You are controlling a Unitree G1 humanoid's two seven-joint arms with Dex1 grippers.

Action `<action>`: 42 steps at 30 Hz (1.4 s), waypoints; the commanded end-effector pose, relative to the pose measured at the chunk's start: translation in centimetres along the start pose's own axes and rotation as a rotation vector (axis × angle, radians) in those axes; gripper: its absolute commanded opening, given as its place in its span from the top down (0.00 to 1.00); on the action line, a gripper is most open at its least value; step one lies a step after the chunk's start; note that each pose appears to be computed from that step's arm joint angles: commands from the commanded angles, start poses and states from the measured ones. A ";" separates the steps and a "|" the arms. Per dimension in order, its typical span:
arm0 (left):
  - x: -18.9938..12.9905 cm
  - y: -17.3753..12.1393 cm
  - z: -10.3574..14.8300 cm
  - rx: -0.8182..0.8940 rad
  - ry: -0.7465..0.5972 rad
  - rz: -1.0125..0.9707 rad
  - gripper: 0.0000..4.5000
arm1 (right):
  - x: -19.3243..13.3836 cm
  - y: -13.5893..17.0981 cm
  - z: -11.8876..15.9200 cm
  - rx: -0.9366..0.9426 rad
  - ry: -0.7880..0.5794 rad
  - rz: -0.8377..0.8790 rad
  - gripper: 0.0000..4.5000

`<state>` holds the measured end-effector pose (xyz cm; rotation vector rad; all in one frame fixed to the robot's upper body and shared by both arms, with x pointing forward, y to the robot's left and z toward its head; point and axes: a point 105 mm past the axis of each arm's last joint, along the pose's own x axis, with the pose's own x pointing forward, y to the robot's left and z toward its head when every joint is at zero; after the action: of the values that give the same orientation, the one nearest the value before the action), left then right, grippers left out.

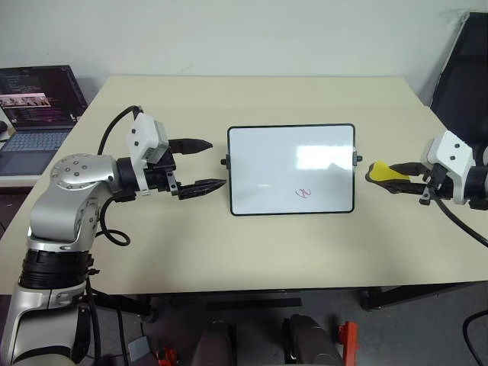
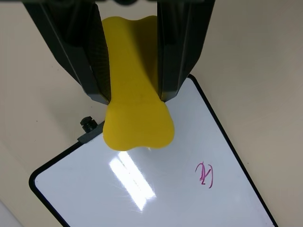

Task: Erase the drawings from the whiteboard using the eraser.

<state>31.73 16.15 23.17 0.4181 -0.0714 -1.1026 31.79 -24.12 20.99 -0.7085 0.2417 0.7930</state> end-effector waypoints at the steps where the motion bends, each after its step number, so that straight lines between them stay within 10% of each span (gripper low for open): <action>1: -0.1 0.3 1.4 0.055 -0.023 0.006 0.00 | 0.3 -0.2 1.4 -0.044 -0.036 -0.013 0.78; 17: -0.3 0.2 1.4 0.057 -0.021 0.007 0.00 | 1.7 0.7 2.9 -0.061 -0.096 0.042 0.78; 27: 0.3 0.0 1.0 0.053 -0.021 -0.009 0.00 | 12.5 3.7 6.9 -0.172 -0.217 -0.012 0.78; 42: 0.0 -0.1 0.8 0.052 -0.010 0.004 0.00 | 14.6 3.9 -0.7 -0.327 0.107 0.025 0.78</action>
<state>31.93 15.97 22.48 0.4171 -0.0527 -1.1033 39.18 -11.43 15.49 -1.0143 0.0400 0.8483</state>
